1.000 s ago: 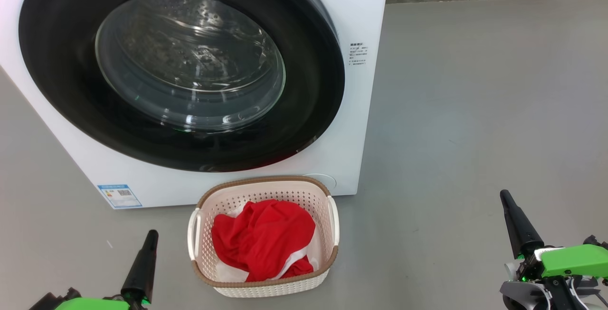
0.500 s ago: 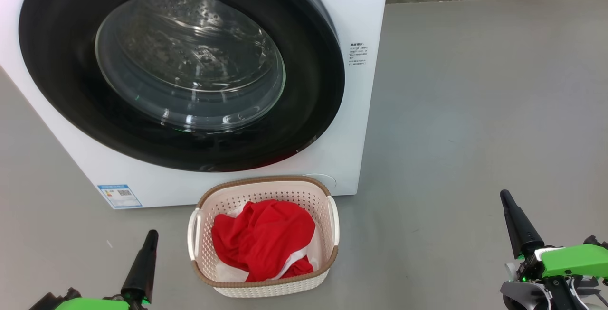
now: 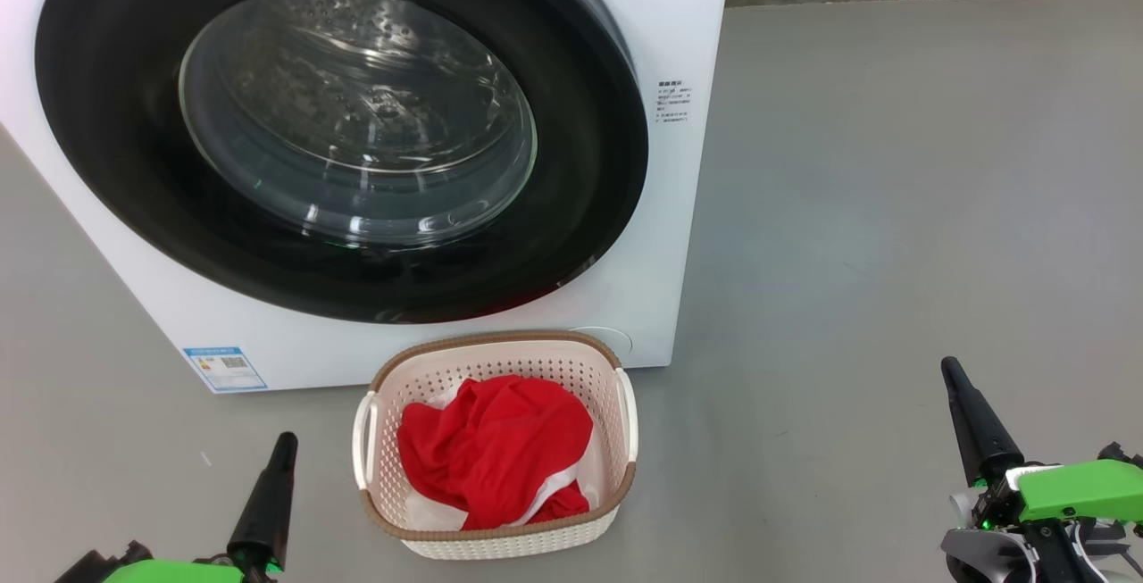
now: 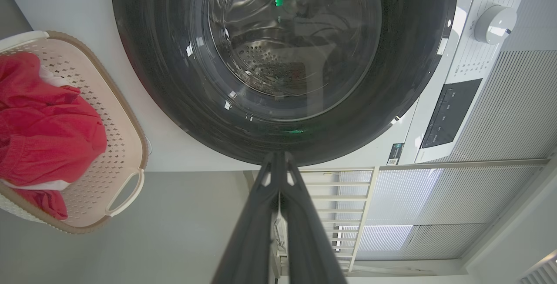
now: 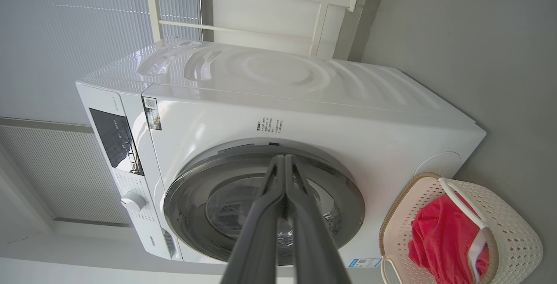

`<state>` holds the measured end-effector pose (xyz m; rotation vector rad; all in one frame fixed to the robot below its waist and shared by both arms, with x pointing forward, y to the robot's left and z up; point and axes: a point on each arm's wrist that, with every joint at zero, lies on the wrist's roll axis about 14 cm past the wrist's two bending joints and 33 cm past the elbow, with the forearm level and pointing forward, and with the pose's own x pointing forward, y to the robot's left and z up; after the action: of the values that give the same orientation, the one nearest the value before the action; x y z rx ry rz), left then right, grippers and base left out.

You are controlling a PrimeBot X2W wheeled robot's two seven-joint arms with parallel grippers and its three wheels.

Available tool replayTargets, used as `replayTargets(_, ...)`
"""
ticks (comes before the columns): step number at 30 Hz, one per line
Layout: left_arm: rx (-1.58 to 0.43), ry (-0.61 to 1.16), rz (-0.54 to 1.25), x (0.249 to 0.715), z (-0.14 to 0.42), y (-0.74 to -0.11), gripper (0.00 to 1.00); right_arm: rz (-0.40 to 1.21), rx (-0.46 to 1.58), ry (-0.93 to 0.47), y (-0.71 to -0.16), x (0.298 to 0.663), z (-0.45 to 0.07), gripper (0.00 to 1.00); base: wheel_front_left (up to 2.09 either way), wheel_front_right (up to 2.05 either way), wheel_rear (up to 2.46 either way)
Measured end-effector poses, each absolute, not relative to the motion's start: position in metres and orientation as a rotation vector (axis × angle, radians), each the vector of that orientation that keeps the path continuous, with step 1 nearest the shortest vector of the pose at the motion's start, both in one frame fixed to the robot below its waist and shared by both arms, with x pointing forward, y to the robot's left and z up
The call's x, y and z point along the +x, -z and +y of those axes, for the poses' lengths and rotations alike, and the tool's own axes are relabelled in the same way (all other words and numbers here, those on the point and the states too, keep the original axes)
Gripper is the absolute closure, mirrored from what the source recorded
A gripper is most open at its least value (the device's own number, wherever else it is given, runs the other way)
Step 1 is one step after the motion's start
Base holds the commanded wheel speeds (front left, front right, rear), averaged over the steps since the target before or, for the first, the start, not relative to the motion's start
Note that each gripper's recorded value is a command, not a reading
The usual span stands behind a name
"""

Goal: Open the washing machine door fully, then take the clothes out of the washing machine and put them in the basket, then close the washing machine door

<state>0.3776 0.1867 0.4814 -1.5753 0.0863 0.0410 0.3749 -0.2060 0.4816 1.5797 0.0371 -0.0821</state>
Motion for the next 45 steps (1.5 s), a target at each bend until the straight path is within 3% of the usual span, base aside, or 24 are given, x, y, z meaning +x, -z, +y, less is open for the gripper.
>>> replayTargets(45, -1.575, -0.041, 0.086, 0.3776, 0.1867, -0.4814, 1.00, 0.039, 1.583, 0.081, -0.4815, 0.3748, -0.2054, 1.00, 0.00, 0.00, 0.00)
